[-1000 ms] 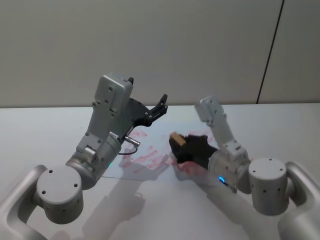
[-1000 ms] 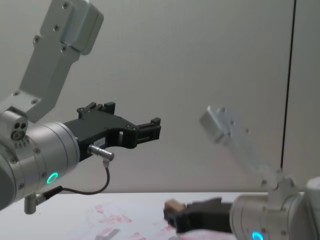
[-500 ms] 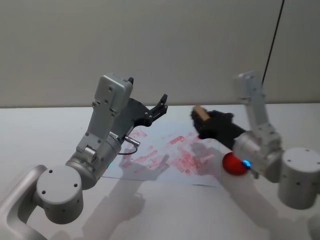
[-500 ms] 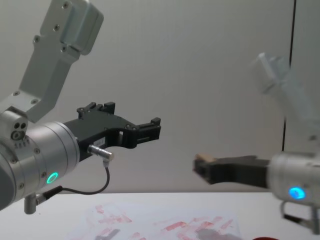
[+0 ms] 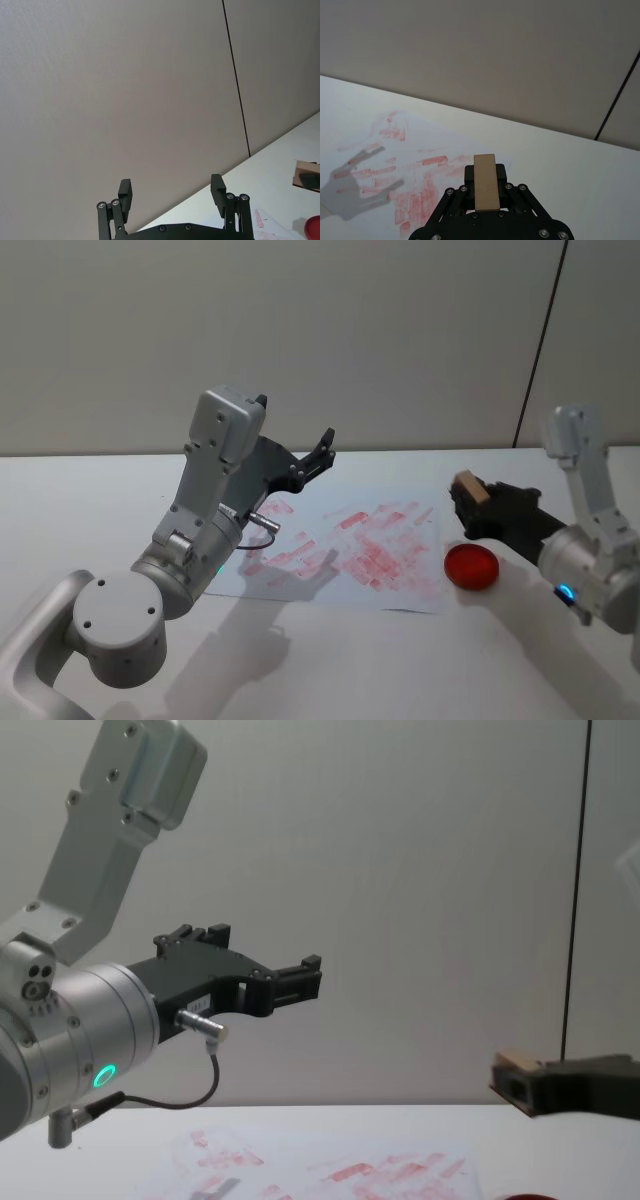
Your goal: Use the one hand to pick up the stamp and affix it onto the A4 paper.
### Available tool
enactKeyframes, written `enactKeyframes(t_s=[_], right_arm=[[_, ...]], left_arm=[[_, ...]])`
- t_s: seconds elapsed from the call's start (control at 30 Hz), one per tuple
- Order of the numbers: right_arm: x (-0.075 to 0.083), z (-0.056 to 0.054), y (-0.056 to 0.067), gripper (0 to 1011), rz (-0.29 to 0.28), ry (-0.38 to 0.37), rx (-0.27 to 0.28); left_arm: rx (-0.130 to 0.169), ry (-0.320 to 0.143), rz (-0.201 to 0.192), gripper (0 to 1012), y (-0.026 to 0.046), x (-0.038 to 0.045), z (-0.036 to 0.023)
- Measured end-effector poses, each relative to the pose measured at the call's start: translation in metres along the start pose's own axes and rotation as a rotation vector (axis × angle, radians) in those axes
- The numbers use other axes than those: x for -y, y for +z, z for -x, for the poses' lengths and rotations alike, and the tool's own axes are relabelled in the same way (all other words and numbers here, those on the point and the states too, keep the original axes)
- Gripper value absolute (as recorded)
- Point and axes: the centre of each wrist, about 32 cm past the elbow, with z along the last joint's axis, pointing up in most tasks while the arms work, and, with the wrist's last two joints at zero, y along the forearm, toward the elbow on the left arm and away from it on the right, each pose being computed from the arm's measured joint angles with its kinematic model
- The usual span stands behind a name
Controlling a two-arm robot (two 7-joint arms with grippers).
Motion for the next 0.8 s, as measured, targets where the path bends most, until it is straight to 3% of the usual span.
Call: enactKeyframes(t_s=[0.37,0.8], right_arm=[[0.009,-0.007,-0.009,222,0.062,-0.010,0.014],[0.003,-0.011,-0.020,221,0.132,-0.011,0.047]], left_arm=[[0.000,0.000,0.000,1001,0.0000,0.0000,0.0000],[0.000,0.000,0.000,1001,0.0000,0.0000,0.0000]])
